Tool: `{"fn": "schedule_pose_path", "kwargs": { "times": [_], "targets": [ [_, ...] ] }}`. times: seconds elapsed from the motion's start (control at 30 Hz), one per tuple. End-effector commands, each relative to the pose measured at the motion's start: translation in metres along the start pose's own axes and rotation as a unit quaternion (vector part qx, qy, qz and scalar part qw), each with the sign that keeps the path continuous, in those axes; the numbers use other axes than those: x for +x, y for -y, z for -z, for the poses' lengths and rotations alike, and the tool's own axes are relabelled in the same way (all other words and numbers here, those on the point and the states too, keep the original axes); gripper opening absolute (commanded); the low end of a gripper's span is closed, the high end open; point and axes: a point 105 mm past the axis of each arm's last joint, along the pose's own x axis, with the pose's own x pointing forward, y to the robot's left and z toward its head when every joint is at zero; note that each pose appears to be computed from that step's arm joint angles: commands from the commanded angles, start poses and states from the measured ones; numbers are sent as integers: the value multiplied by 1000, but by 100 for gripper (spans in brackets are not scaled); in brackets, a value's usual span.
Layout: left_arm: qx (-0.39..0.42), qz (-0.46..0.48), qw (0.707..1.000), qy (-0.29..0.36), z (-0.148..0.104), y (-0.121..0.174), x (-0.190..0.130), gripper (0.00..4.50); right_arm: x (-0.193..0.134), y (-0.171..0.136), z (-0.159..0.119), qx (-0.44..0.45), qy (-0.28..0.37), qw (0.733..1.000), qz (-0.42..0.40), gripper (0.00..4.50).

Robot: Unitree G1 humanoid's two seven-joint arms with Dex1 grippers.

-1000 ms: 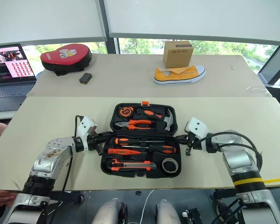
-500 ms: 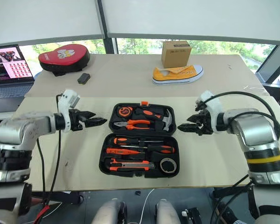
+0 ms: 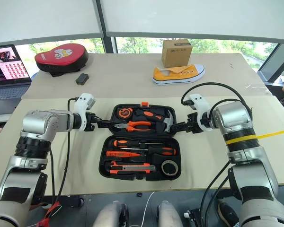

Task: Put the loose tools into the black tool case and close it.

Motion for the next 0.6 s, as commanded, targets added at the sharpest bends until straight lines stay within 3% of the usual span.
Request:
{"fn": "schedule_pose_path", "kwargs": {
  "times": [0.03, 0.2, 0.3, 0.4, 0.47, 0.6],
  "targets": [
    [5, 0, 1000, 20, -11, 2, 1, 399, -1, 8, -8, -11, 2, 999, 34, 294],
    [-20, 10, 1000, 22, -4, 5, 9, 239, 2, 6, -8, 14, -9, 999, 28, 129],
    [-39, 19, 999, 23, 0, 6, 12, 118, 3, 4, -8, 30, -8, 999, 19, 18],
    [-57, 25, 997, 47, -1, 3, 12, 6, 5, -1, -13, 43, 17, 999, -2, 0],
    [-65, 42, 994, 79, -6, 4, 8, 6, 4, -10, -21, 28, 53, 998, -31, 0],
    [-45, 92, 982, 158, -14, 9, -18, 6, -16, -30, -45, -92, 201, 972, -77, 0]
  ]
}}
